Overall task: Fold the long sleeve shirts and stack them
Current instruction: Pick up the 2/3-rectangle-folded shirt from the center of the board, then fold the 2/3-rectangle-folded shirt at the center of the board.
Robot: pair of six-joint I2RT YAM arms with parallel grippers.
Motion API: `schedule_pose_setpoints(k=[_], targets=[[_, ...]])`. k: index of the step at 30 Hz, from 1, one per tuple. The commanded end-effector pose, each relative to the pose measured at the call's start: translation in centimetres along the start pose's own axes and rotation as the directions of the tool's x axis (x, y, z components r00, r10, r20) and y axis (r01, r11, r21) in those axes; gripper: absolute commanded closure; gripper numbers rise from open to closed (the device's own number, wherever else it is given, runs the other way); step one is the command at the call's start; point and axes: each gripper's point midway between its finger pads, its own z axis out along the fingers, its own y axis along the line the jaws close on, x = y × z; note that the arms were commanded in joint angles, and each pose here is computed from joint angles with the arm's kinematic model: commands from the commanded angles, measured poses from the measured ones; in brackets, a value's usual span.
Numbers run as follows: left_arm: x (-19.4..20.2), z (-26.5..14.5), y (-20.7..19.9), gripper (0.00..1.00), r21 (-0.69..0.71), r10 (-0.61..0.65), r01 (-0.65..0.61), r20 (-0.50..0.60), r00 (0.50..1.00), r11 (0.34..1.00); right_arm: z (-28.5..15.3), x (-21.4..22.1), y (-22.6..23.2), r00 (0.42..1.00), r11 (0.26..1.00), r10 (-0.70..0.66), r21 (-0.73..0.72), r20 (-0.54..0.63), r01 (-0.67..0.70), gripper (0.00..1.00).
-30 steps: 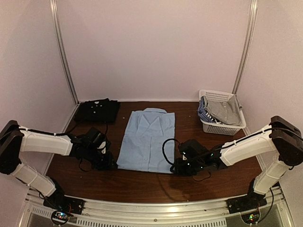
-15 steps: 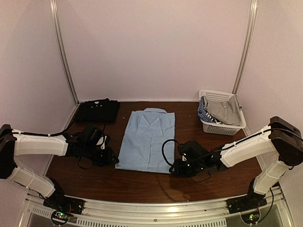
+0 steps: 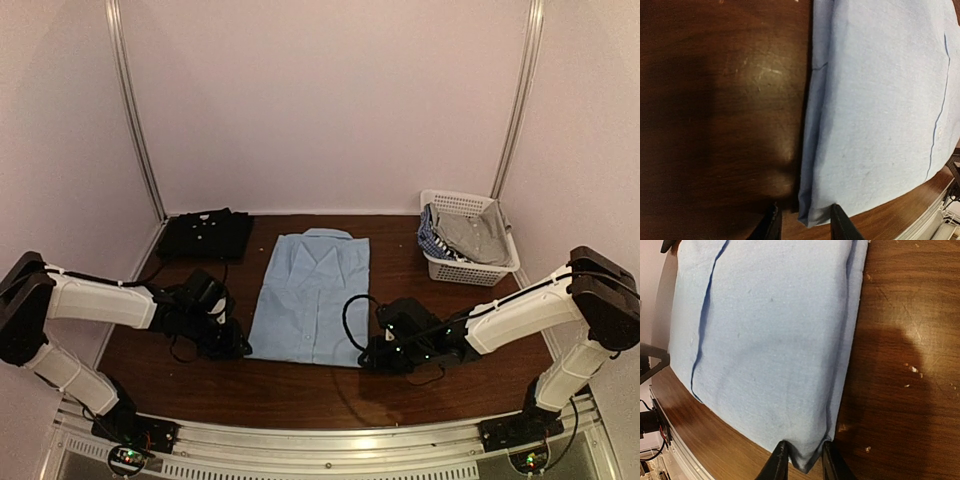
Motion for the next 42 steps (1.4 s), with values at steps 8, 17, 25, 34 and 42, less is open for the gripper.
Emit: schedule_pose_setpoints(k=[8,17,25,34,42], targets=[[1.5,1.2,-1.8,0.81,0.016,0.011,-0.010,-0.061,0.998,1.000,-0.2,0.5,-0.3,1.000,1.000,-0.010,-0.001,-0.001,0.010,0.83],[3.4,-1.3,-3.4,1.00,0.067,0.017,-0.013,-0.060,0.998,0.998,-2.8,0.5,0.3,0.999,0.999,-0.045,-0.028,0.018,0.045,1.00],[5.0,-4.8,-5.9,1.00,0.122,0.046,-0.041,-0.039,0.998,0.992,-6.8,0.6,2.1,0.997,0.995,-0.061,-0.077,0.050,0.065,1.00],[-0.4,-9.3,-11.5,1.00,0.204,0.097,-0.109,0.064,0.993,0.973,-11.6,-7.6,7.7,0.971,0.983,-0.108,-0.126,0.213,0.137,1.00],[-17.3,-7.5,-11.7,1.00,0.310,0.044,-0.093,0.162,0.986,0.946,-5.9,-22.8,6.4,0.965,0.988,-0.061,-0.121,0.255,0.095,1.00]])
